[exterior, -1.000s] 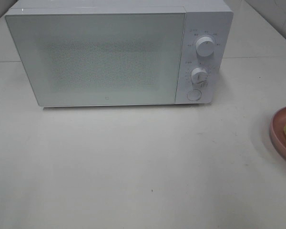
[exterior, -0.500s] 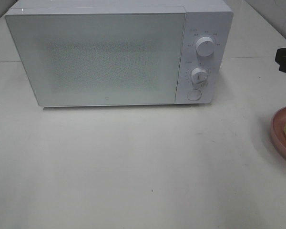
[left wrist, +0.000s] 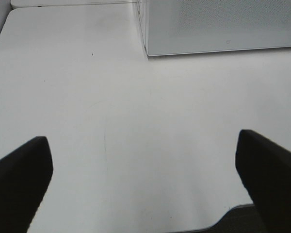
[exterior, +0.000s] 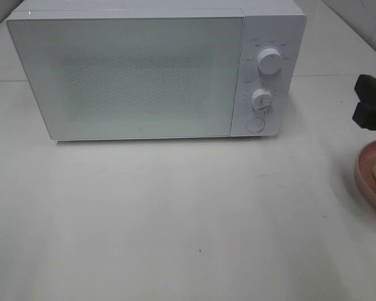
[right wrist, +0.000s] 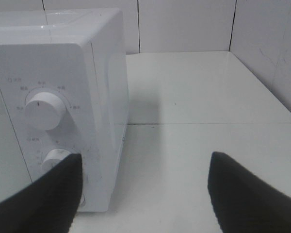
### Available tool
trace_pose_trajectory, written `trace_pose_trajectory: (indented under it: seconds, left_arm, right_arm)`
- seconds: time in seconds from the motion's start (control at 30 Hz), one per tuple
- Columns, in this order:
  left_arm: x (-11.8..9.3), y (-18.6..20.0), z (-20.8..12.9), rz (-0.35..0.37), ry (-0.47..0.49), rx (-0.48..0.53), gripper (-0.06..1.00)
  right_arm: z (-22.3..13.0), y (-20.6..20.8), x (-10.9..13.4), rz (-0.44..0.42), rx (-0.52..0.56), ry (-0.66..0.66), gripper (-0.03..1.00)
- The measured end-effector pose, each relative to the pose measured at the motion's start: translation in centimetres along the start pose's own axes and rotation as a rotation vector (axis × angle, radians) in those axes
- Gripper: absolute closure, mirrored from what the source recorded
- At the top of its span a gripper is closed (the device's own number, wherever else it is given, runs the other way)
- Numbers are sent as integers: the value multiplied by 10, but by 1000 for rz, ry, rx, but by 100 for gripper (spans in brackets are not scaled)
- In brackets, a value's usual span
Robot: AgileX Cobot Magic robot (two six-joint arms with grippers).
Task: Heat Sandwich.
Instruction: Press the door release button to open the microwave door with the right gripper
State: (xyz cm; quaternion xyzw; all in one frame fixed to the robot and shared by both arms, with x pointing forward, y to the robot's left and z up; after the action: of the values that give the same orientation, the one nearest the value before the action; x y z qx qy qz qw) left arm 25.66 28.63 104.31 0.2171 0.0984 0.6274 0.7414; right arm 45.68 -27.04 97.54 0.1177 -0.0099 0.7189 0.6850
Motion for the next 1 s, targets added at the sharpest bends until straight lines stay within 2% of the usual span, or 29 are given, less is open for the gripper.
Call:
trace_pose_trajectory:
  seconds: [0.13, 0.6, 1.0]
  left_arm:
    - [0, 0, 0, 0, 0, 0, -2]
    - [0, 0, 0, 0, 0, 0, -2]
    - [0, 0, 0, 0, 0, 0, -2]
  right_arm:
    - [-22, -6, 16, 5, 56, 57, 26]
    - [-66, -9, 48, -21, 95, 97, 26]
    - [-84, -10, 69, -13, 143, 93, 26]
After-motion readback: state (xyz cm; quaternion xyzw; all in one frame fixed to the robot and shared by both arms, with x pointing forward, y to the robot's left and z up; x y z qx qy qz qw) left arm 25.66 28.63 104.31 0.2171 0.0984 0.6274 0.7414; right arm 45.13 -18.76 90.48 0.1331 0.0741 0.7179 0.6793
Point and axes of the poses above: a point on each arm's last joint axis where the gripper is mounted, y pointing back along that axis away from the gripper, x along the wrist's bending axis when the last joint is at zero, z = x × y, the point moved 3 cm from there along -y, pointing out along that axis toward the gripper, and after that the axes turned 10 degrees about -y, right-handed, at the moved point
